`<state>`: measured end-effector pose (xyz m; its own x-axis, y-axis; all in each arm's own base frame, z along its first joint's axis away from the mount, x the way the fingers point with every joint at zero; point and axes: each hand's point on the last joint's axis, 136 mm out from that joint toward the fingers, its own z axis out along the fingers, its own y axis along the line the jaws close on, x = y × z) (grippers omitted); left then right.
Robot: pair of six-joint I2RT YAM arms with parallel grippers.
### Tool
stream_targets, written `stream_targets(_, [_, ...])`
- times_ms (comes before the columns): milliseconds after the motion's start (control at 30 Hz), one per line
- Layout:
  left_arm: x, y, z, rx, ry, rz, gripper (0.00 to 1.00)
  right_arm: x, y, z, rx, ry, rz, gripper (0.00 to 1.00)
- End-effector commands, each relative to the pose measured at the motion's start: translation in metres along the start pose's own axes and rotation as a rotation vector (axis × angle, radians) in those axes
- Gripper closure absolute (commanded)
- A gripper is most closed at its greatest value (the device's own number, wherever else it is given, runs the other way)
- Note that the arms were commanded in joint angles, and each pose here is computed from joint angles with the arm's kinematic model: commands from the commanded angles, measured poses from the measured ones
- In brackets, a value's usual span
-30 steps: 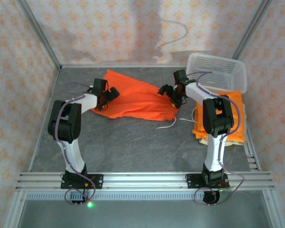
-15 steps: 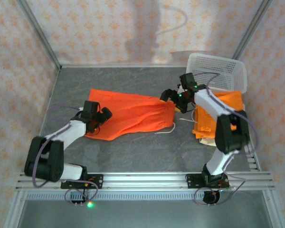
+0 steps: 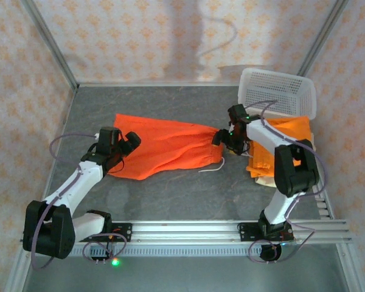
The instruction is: Fold and stack the shorts
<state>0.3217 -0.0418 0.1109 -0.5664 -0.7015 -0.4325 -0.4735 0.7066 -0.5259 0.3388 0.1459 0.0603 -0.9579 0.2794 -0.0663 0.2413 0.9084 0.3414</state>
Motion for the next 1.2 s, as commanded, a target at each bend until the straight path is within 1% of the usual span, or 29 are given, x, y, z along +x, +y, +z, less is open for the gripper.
stream_targets(0, [0.010,0.007,0.000,-0.020,0.026,0.018,0.00,-0.002,0.001,0.007,0.042,0.004,-0.030,0.25])
stream_targets(67, [0.009,0.008,-0.001,-0.024,0.019,0.020,0.00,-0.002,0.003,0.015,0.041,0.010,-0.028,0.27])
stream_targets(267, [0.009,0.010,-0.002,-0.035,0.013,0.029,0.00,-0.001,0.017,0.033,0.015,0.031,-0.034,0.38])
stream_targets(367, [0.010,0.012,-0.001,-0.039,0.017,0.031,0.00,-0.001,0.016,0.043,0.024,0.049,-0.032,0.48])
stream_targets(500, [0.011,0.014,-0.001,-0.045,0.018,0.035,0.00,0.000,0.008,0.054,0.062,0.066,-0.036,0.65])
stream_targets(633, [0.008,0.013,-0.004,-0.046,0.006,0.036,0.00,-0.004,-0.002,0.050,0.121,0.043,-0.059,0.79])
stream_targets(767, [0.002,0.010,-0.011,-0.039,-0.020,0.043,0.00,-0.015,-0.008,0.027,0.185,-0.027,-0.101,0.92])
stream_targets(833, [-0.002,0.008,-0.015,-0.040,-0.037,0.051,0.00,-0.021,-0.011,0.008,0.230,-0.075,-0.131,1.00])
stream_targets(967, [-0.006,0.010,-0.021,-0.046,-0.059,0.058,0.00,-0.032,-0.017,-0.036,0.325,-0.156,-0.198,1.00])
stream_targets(1167, [-0.006,0.011,-0.023,-0.046,-0.069,0.056,0.00,-0.047,-0.034,-0.113,0.551,-0.248,-0.322,1.00])
